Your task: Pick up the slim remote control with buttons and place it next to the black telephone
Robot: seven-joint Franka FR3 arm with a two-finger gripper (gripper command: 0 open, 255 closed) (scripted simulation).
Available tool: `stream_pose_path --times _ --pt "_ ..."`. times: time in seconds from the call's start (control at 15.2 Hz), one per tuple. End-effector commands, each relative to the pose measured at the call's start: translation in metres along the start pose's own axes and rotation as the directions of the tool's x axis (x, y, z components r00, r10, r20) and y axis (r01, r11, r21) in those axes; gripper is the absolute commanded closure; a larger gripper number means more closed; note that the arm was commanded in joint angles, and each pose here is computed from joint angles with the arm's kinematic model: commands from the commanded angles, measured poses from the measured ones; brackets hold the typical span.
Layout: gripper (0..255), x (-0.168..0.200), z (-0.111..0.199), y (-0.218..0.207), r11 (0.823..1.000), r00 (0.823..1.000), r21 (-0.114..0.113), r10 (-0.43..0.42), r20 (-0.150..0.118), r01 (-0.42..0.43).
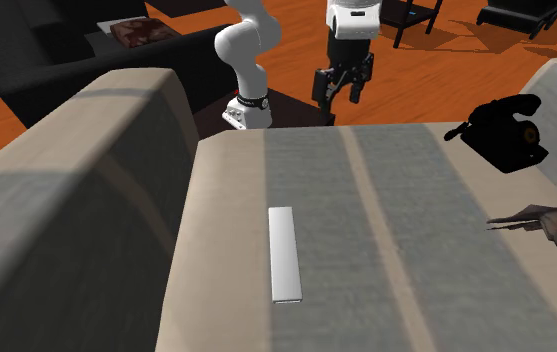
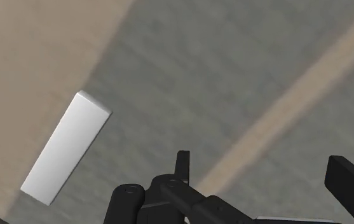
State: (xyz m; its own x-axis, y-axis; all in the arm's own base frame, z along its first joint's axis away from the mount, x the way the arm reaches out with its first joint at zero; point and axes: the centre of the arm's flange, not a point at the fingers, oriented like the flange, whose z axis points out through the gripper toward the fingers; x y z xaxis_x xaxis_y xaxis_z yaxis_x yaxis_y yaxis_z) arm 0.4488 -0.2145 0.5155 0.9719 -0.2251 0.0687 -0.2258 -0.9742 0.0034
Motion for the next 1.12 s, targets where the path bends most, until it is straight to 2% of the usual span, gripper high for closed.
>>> stream_pose_path --times 0.0,0.53,1.06 --pt "0 0.013 0.014 0.020 0.999 0.999 0.000 0.040 0.006 -0.040" --pt "0 0.058 0.067 0.102 0.981 0.980 0.000 0.194 0.032 -0.194" --pt "0 0.089 0.121 0.191 0.939 0.937 -0.004 0.344 0.058 -0.344"
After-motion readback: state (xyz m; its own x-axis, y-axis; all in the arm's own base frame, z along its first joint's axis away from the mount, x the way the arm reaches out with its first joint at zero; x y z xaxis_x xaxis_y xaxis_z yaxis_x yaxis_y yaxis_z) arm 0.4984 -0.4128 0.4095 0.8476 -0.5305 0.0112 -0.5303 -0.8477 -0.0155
